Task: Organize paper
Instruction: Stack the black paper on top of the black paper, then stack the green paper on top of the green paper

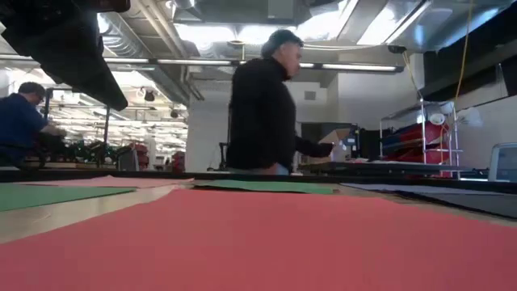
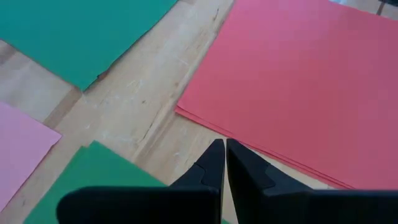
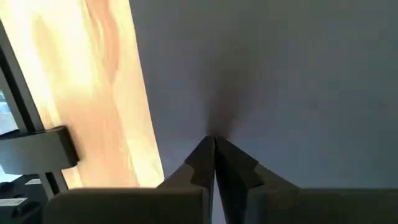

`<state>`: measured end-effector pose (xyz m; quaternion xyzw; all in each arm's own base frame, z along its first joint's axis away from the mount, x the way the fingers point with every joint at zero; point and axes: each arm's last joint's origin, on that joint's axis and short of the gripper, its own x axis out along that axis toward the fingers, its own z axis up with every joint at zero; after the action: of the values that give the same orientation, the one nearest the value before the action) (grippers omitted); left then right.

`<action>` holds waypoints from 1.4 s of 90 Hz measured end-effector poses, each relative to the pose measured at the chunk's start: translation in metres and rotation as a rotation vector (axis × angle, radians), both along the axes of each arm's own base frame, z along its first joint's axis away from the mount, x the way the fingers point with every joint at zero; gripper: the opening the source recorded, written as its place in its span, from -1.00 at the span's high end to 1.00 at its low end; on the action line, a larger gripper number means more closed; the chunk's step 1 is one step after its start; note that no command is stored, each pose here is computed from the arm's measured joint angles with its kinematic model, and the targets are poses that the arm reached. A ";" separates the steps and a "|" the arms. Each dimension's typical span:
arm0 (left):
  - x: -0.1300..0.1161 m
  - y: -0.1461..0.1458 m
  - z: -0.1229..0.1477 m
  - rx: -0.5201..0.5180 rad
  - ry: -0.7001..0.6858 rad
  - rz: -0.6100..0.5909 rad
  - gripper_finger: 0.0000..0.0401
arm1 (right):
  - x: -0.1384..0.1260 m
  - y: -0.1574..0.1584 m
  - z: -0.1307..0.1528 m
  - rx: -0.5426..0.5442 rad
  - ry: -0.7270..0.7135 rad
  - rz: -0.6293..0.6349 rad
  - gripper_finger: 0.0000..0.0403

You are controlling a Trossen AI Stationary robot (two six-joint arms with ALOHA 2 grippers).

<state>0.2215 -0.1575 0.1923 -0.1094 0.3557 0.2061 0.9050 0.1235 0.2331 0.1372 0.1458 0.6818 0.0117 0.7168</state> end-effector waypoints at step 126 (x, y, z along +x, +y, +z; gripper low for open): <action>0.056 0.099 -0.063 0.559 0.606 -0.210 0.00 | 0.021 -0.023 0.010 -0.204 -0.008 0.030 1.00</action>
<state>0.2775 -0.0581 0.1298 0.2423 0.5452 0.2241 0.7706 0.1448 0.2100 0.1470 0.0618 0.6786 -0.0467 0.7304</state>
